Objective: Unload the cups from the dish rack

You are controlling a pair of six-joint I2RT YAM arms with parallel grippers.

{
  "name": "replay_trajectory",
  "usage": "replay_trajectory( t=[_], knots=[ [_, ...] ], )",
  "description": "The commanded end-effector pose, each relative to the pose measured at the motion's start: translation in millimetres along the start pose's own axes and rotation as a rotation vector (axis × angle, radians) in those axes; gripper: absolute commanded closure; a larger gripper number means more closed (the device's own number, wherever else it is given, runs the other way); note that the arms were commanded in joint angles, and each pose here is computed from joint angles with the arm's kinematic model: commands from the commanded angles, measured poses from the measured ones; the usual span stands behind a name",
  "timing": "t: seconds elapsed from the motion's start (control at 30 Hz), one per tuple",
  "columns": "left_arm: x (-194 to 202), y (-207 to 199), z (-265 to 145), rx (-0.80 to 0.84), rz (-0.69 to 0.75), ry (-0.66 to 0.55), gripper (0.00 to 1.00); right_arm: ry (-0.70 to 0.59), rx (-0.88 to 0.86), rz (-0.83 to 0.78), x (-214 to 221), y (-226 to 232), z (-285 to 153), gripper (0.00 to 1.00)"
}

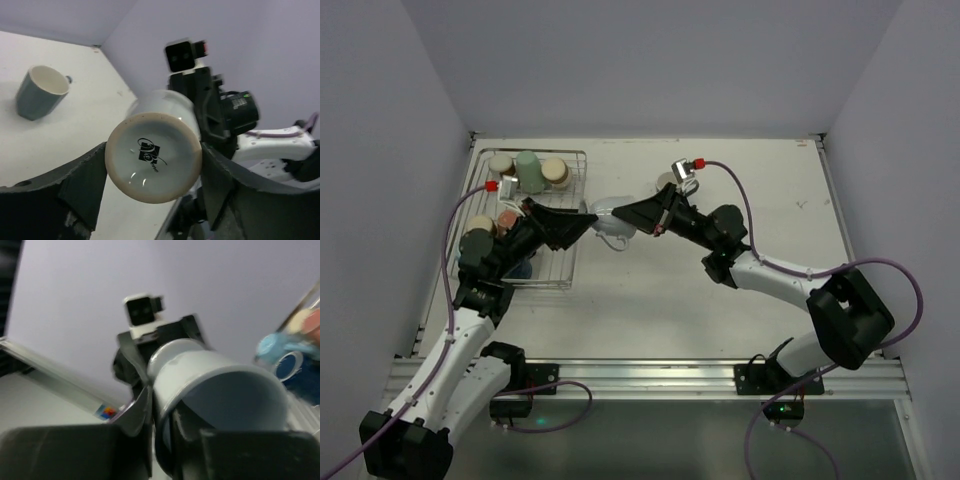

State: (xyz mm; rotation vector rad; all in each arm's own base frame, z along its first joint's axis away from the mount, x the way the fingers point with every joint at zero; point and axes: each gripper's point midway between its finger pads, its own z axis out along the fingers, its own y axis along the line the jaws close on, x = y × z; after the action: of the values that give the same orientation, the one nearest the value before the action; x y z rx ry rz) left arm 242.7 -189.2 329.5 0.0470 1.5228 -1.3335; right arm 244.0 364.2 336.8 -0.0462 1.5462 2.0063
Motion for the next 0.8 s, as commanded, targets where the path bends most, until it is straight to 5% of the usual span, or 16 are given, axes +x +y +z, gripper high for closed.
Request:
replay_trajectory(
  t=[0.0,0.03,0.1,0.27,0.33,0.43,0.47,0.57,0.6,0.77],
  knots=[
    [-15,-27,1,0.065,0.06,-0.02,0.27,0.003,-0.122,-0.032,-3,32,5,0.96],
    [-18,-22,1,0.034,0.118,-0.016,0.12,0.005,-0.119,-0.035,-2,32,3,1.0],
    [-25,-20,1,-0.018,0.168,-0.021,0.01,0.0,-0.1,-0.047,-5,26,-1,1.0],
    [-50,10,-18,-0.319,0.348,-0.002,0.0,-0.021,0.071,-0.154,-36,0,-28,1.0],
    [-48,26,-31,-0.425,0.404,0.043,0.0,-0.021,0.256,-0.157,-47,-31,-45,1.0],
    [-39,58,-52,-0.576,0.448,0.097,0.0,-0.076,0.592,-0.37,-89,-57,-81,1.0],
    [-39,65,-59,-0.62,0.458,0.091,0.0,-0.181,0.744,-0.578,-134,-48,-92,1.0],
    [-24,87,-72,-0.683,0.469,0.118,0.0,-0.198,1.079,-0.734,-180,-53,-140,1.0],
    [-17,96,-76,-0.702,0.468,0.13,0.0,-0.174,1.239,-0.72,-189,-74,-166,1.0],
    [-7,113,-87,-0.744,0.491,0.122,0.0,-0.081,1.489,-0.741,-243,-104,-202,1.0]
  ],
)
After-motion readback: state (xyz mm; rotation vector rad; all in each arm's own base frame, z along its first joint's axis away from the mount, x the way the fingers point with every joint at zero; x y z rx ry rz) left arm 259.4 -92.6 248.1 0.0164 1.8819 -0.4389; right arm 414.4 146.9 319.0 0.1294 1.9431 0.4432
